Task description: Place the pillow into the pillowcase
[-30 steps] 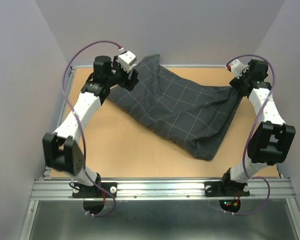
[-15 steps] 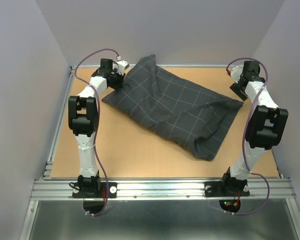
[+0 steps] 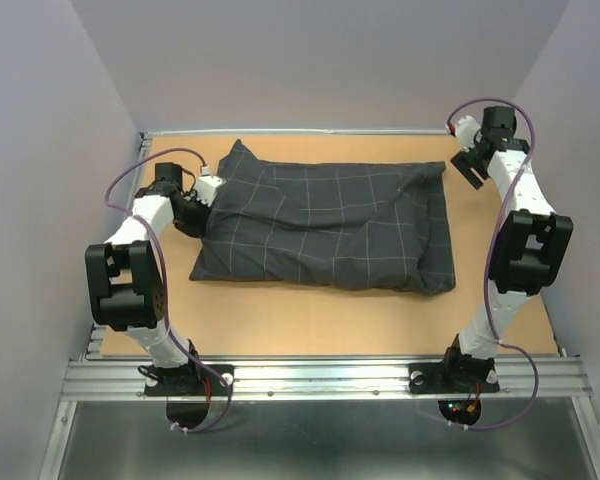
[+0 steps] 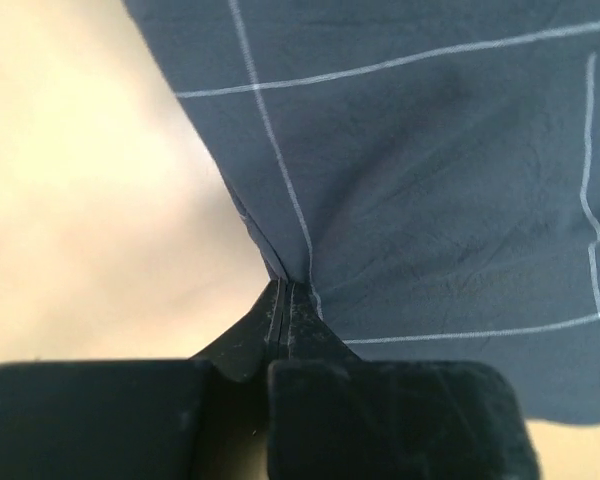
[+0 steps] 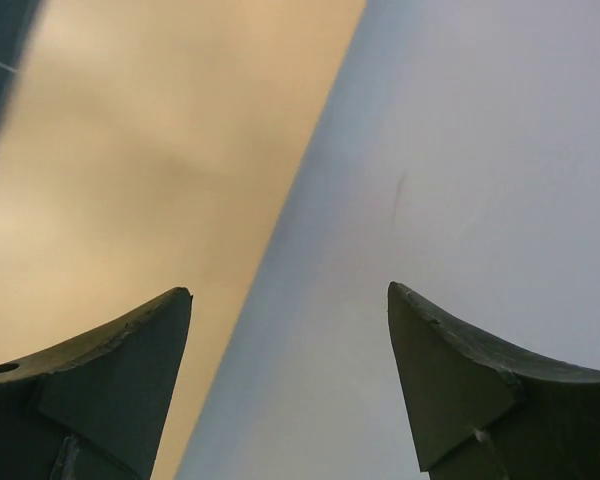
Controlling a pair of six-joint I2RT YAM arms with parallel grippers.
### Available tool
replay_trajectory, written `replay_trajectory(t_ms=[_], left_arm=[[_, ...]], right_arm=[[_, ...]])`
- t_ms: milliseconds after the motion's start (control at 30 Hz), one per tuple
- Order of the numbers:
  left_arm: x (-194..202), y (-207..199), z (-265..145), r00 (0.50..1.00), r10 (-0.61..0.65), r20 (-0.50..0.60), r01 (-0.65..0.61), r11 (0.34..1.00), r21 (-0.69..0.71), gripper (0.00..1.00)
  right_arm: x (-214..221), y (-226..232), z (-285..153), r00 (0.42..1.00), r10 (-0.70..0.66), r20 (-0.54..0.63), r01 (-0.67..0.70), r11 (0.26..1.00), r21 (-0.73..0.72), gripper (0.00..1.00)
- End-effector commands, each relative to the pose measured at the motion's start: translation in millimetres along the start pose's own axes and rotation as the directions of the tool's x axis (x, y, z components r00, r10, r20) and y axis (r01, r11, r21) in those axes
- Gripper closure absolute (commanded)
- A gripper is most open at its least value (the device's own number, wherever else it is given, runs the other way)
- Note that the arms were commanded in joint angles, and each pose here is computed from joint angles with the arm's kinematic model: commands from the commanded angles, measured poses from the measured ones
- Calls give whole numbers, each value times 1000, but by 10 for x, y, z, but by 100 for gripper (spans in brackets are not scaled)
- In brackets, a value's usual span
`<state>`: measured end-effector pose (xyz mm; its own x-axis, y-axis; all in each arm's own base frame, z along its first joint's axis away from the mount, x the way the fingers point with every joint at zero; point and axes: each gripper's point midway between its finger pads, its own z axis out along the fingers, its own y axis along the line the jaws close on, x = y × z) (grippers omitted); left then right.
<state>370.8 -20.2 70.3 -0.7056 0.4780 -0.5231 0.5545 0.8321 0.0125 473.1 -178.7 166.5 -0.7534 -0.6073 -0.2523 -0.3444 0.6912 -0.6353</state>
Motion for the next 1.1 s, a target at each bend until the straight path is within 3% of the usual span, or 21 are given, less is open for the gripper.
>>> replay_trajectory(t_ms=[0,33,133,200,367,400,467,700,800,900,933,1000,1067], left_arm=[[-41,128,-369,998,57,30,-57,998,8,86],[-140,133,-427,998,32,57,-34,999,33,71],[-879,348,-677,970,-48,238,42,999,32,46],[-1174,448,-657,944,-74,321,62,997,45,38],[-2001,811,-649,857,-190,479,168,982,90,37],[-2037,832,-414,855,-249,456,211,968,133,37],[-2286,876,-276,842,-235,485,198,972,128,34],[-2441,820,282,840,-275,468,229,961,154,32],[-2360,792,454,848,-292,442,248,956,155,39],[-2220,916,522,860,-290,419,281,956,85,68],[-2206,1008,441,857,-285,429,293,955,48,86],[-2119,1214,230,843,-288,454,328,944,-11,100],[-1920,1433,87,841,-298,453,362,930,-60,100]], right_arm=[[-906,274,-628,951,108,288,-71,988,-138,16],[-1050,292,-692,936,136,325,-87,983,-163,16],[-1507,501,-842,874,238,424,-108,945,-308,16],[-1742,728,-829,846,290,447,-97,909,-406,18],[-2231,1078,-842,795,362,486,-47,837,-546,20],[-2338,1146,-888,785,361,504,-22,829,-559,20],[-2414,1374,-745,798,347,493,9,811,-585,20],[-2425,1871,-258,847,307,433,31,786,-618,13],[-2328,2094,-29,882,263,391,36,789,-613,16],[-2220,2178,171,907,219,361,36,812,-583,28],[-2161,2168,299,920,206,334,15,832,-554,37],[-2089,2153,420,935,179,307,5,857,-515,49],[-2047,2131,468,941,172,292,-7,871,-492,58]])
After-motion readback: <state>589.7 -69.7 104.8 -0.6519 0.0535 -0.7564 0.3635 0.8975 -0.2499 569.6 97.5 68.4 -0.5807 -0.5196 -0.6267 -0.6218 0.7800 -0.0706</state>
